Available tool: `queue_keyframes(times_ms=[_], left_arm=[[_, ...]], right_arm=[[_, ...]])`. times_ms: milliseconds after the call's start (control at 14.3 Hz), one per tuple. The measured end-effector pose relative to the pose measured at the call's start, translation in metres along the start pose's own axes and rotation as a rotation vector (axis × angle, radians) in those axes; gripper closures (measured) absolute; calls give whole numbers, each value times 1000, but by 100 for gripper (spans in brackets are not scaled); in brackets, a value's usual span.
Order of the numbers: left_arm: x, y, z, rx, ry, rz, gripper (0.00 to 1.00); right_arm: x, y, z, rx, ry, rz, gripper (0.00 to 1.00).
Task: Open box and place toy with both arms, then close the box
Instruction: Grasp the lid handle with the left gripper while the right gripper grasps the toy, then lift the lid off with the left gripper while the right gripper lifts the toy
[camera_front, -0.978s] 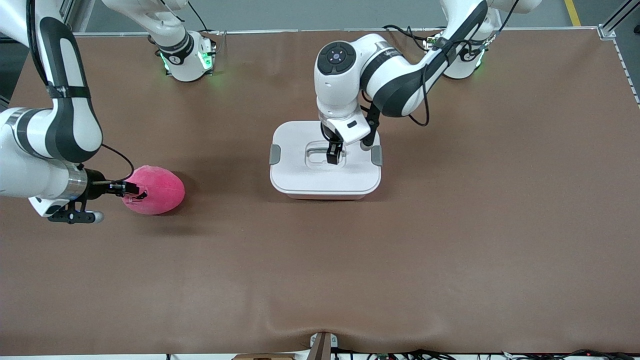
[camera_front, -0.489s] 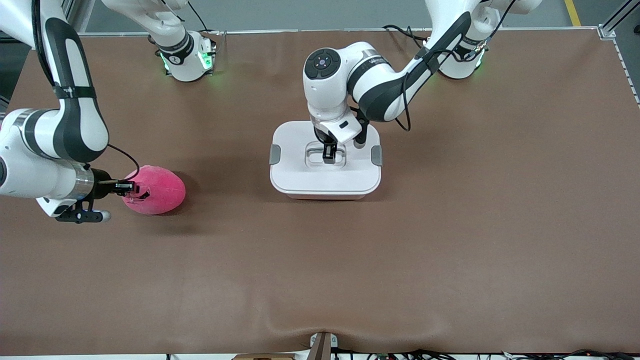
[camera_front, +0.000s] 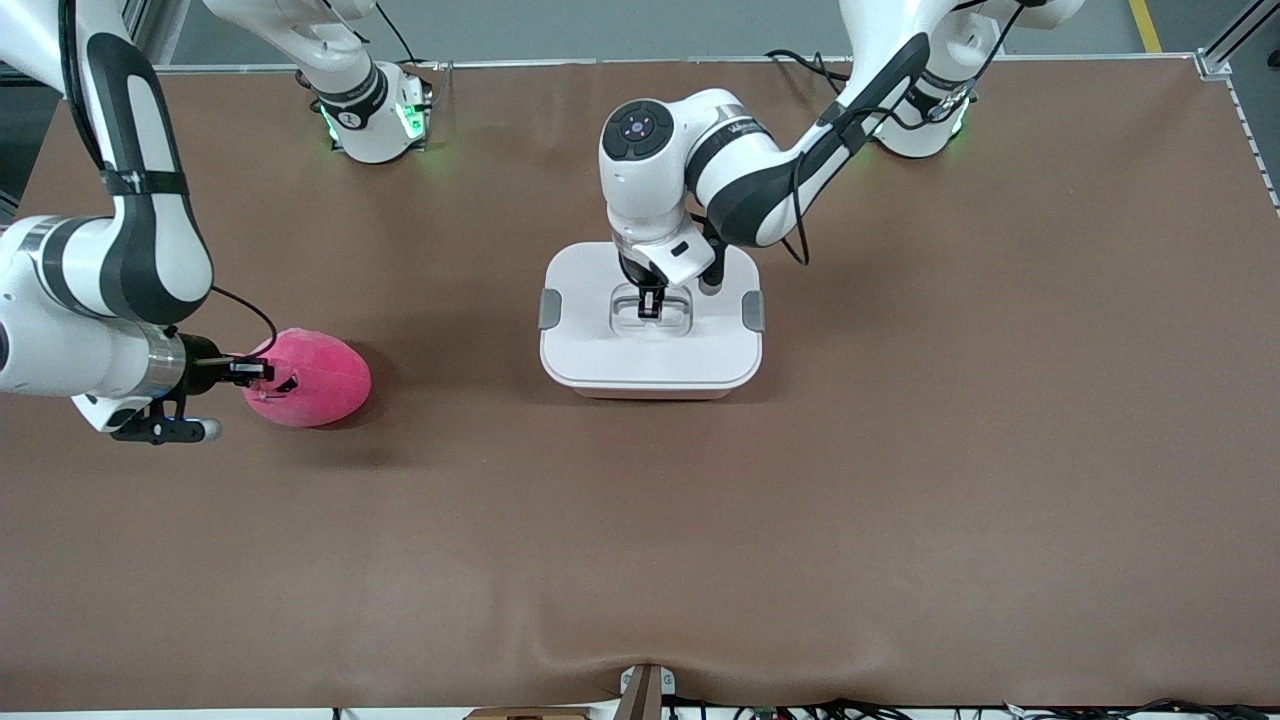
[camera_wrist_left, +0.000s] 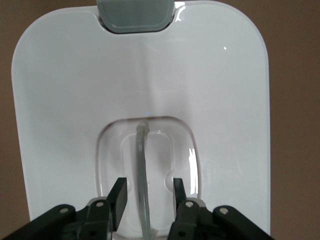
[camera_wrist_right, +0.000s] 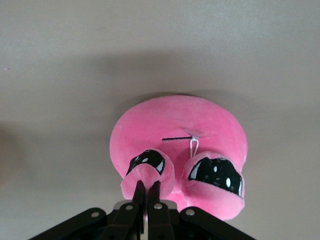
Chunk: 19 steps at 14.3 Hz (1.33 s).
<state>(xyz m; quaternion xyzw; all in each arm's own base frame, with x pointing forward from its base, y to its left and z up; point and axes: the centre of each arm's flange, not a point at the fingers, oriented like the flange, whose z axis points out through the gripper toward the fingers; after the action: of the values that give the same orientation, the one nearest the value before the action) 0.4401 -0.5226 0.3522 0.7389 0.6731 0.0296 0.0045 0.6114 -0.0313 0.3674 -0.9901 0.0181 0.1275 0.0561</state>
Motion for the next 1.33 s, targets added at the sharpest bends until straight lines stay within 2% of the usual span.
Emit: queue_keyframes(times_ms=[70, 349, 629, 1048, 1327], left_arm=[[-1, -1, 1, 2, 0, 0, 56], [-1, 1, 2, 2, -1, -3, 94], [1, 6, -2, -6, -7, 1, 93], [8, 23, -19, -30, -24, 32, 93], [22, 40, -43, -66, -41, 34, 93]], right_arm=[[-1, -3, -12, 2, -10, -5, 96], [-7, -13, -70, 5, -12, -26, 96], [-9, -22, -90, 2, 6, -43, 96], [-15, -28, -109, 2, -3, -75, 96], [-18, -74, -113, -31, 2, -156, 96]])
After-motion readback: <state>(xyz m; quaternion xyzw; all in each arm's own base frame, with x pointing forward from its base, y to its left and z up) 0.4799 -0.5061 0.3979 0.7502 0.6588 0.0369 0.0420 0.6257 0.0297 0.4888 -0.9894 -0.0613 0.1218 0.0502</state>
